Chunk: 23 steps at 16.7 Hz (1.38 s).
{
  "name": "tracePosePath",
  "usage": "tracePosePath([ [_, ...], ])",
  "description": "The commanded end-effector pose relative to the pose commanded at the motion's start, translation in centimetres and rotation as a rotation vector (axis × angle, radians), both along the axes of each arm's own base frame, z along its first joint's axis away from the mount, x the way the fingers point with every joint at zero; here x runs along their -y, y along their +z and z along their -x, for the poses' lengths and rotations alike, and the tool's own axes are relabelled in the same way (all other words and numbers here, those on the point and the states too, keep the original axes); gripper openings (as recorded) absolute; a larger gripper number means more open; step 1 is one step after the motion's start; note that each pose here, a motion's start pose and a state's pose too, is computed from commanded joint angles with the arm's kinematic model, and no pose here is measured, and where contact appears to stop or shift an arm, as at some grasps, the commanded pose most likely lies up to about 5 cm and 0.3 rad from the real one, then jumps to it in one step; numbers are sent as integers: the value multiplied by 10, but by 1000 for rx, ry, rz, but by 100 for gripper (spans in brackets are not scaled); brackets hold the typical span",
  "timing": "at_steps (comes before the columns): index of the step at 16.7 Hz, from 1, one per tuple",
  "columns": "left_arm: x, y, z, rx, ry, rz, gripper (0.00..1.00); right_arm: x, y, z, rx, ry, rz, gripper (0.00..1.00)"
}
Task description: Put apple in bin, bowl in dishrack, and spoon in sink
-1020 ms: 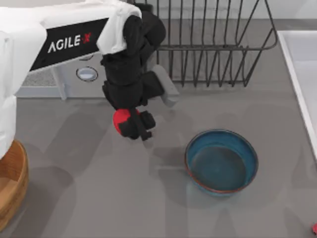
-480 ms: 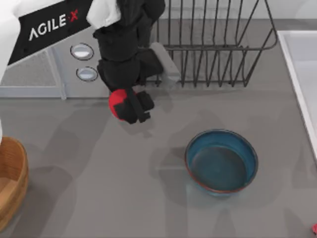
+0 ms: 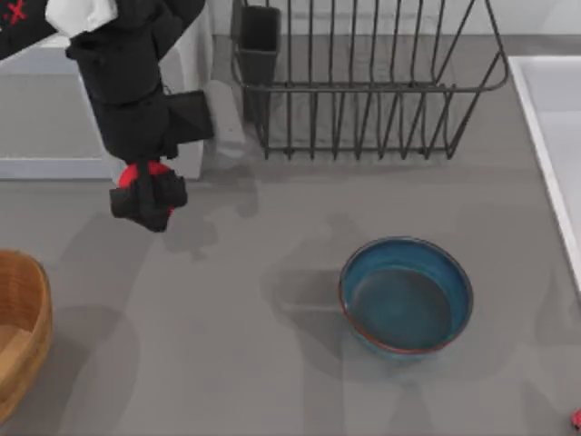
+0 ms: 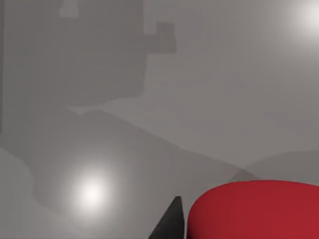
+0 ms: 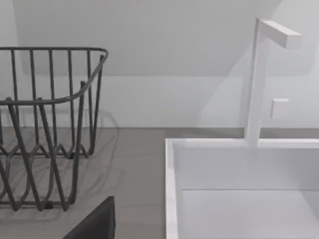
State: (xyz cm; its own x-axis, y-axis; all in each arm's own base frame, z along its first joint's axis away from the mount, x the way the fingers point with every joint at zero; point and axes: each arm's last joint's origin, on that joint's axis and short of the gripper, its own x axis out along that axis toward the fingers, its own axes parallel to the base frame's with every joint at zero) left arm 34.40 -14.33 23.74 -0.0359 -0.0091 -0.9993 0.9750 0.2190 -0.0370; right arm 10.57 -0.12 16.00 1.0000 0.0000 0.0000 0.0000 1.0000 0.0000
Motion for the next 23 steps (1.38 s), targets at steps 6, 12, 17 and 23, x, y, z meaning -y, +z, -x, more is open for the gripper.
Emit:
tracePosePath([
  [6, -104, 32, 50, 11, -163, 14, 0, 0, 0, 0, 0, 0, 0, 100],
  [12, -158, 38, 107, 17, -267, 18, 0, 0, 0, 0, 0, 0, 0, 100],
  [17, -160, 37, 110, 13, -275, 16, 0, 0, 0, 0, 0, 0, 0, 100],
  [23, -160, -1, 109, 11, -277, 18, 0, 0, 0, 0, 0, 0, 0, 100],
])
